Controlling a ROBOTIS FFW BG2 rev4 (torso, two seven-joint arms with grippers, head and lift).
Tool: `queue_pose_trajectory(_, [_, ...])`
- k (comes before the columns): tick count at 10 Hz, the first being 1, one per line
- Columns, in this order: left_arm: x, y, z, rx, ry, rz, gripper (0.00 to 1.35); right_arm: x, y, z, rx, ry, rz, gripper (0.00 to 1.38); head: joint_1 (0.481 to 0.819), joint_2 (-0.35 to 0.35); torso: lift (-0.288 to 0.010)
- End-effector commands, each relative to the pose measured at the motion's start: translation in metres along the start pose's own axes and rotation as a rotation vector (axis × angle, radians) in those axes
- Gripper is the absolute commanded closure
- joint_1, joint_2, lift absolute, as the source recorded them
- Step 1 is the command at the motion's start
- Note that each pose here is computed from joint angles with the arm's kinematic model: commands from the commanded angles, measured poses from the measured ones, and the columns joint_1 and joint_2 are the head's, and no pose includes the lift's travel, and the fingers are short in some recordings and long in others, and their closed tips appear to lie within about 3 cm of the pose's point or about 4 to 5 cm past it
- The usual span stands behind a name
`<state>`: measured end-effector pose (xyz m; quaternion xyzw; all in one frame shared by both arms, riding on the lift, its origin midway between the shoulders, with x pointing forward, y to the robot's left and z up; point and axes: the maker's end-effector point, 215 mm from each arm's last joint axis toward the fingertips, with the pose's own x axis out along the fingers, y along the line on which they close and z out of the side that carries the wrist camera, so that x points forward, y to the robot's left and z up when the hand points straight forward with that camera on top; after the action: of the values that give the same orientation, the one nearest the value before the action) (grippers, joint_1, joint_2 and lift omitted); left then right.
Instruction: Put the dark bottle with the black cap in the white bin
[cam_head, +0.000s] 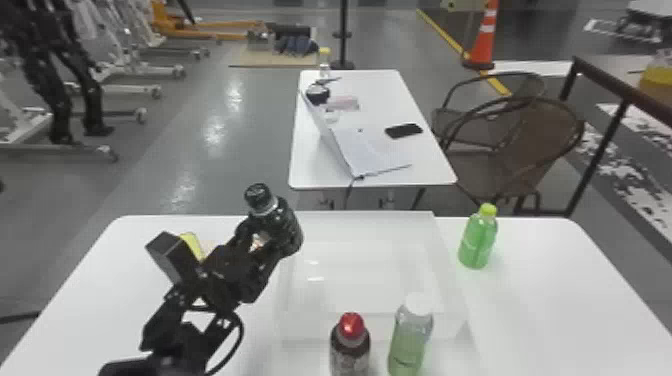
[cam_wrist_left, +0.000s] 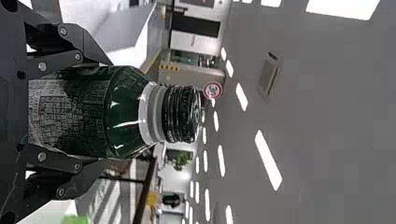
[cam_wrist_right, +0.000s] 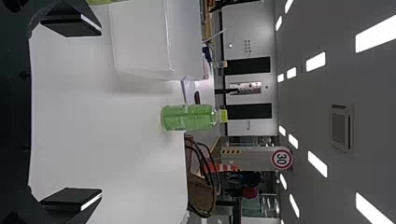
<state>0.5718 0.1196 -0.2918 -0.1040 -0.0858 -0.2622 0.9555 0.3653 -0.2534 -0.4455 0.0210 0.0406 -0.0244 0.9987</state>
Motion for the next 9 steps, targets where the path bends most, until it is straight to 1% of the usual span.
queue_pose_trajectory(1, [0.025, -0.047, -0.013, -0.107, 0.015, -0.105, 0.67, 0.001, 0.000, 0.000, 0.001, -0.001, 0.001, 0.08, 0.549, 0.000, -0.100])
queue_pose_trajectory(2, [0.036, -0.072, -0.031, -0.180, 0.032, -0.156, 0.67, 0.002, -0.001, -0.001, 0.001, -0.001, 0.000, 0.08, 0.549, 0.000, -0.100])
queue_pose_trajectory(3, [0.045, -0.090, -0.053, -0.227, 0.062, -0.191, 0.67, 0.002, -0.002, -0.001, 0.004, -0.003, -0.001, 0.08, 0.549, 0.000, -0.100])
queue_pose_trajectory(4, [0.049, -0.099, -0.076, -0.248, 0.109, -0.213, 0.67, 0.002, -0.001, -0.001, 0.004, -0.004, 0.000, 0.08, 0.549, 0.000, -0.100])
queue_pose_trajectory(5, [0.050, -0.102, -0.093, -0.245, 0.142, -0.217, 0.67, 0.001, -0.002, -0.002, 0.006, -0.003, -0.003, 0.08, 0.549, 0.000, -0.100])
queue_pose_trajectory(6, [0.049, -0.097, -0.098, -0.238, 0.146, -0.202, 0.60, 0.002, -0.002, -0.002, 0.008, -0.005, -0.001, 0.08, 0.549, 0.000, -0.100])
queue_pose_trajectory(7, [0.050, -0.089, -0.095, -0.217, 0.143, -0.188, 0.47, 0.001, -0.003, -0.003, 0.010, -0.002, -0.006, 0.08, 0.549, 0.000, -0.100])
queue_pose_trajectory(8, [0.052, -0.080, -0.088, -0.203, 0.121, -0.168, 0.25, 0.001, -0.002, -0.003, 0.011, -0.002, -0.003, 0.08, 0.549, 0.000, -0.100])
queue_pose_trajectory(9, [0.051, -0.074, -0.088, -0.208, 0.119, -0.155, 0.00, 0.001, -0.002, -0.003, 0.011, -0.004, -0.004, 0.08, 0.549, 0.000, -0.100])
